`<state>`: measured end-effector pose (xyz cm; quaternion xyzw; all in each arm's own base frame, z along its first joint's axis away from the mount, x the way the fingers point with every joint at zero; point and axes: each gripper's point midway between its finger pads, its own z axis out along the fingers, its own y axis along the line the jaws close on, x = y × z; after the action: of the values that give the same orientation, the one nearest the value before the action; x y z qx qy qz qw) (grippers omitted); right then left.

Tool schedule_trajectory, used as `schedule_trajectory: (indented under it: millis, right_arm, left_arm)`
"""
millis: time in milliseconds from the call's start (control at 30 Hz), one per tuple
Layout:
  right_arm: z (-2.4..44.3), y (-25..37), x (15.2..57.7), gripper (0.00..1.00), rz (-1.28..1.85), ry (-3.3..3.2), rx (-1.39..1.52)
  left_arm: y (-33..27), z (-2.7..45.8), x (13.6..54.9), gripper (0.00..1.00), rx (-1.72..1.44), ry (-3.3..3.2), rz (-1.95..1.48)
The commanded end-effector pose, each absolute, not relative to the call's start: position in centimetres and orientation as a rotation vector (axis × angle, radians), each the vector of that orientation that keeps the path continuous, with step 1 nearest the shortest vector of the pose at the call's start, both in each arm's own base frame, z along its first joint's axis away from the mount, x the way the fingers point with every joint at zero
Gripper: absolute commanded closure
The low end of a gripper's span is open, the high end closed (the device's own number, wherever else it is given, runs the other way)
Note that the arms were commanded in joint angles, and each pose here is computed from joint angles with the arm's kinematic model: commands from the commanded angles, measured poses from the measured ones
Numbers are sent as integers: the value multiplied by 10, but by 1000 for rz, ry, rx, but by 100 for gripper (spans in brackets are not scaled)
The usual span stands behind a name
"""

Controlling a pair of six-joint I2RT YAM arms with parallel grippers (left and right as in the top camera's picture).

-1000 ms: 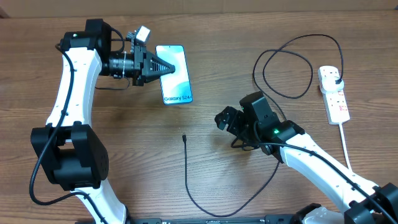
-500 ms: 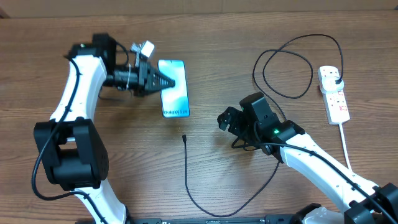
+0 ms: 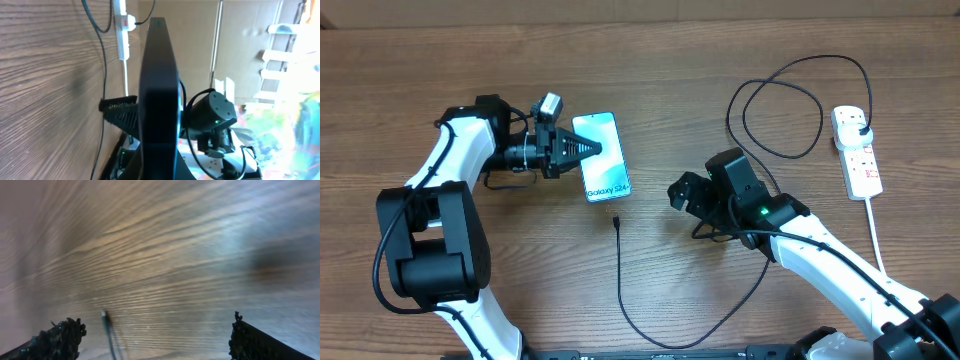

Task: Plug charger to phone and switch on socket
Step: 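Lower the open right gripper onto the black cable's USB-C plug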

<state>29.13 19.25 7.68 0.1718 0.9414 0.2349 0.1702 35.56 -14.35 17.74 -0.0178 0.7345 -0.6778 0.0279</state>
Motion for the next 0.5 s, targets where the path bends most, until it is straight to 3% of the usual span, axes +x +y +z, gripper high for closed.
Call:
schedule_trajectory:
  millis: [0,200,467]
  right_arm:
    - [91,206,295,5,744,2654,323]
    - [93,213,293,13,792,2661,290]
    - [77,253,282,27,1084,2742,161]
  left_arm:
    - [-138,197,360,96,-75,2149,-2169]
    - [-122,197,366,96,-127,2129,-2147]
    - [-93,197,375,96,-253,2101,-2127]
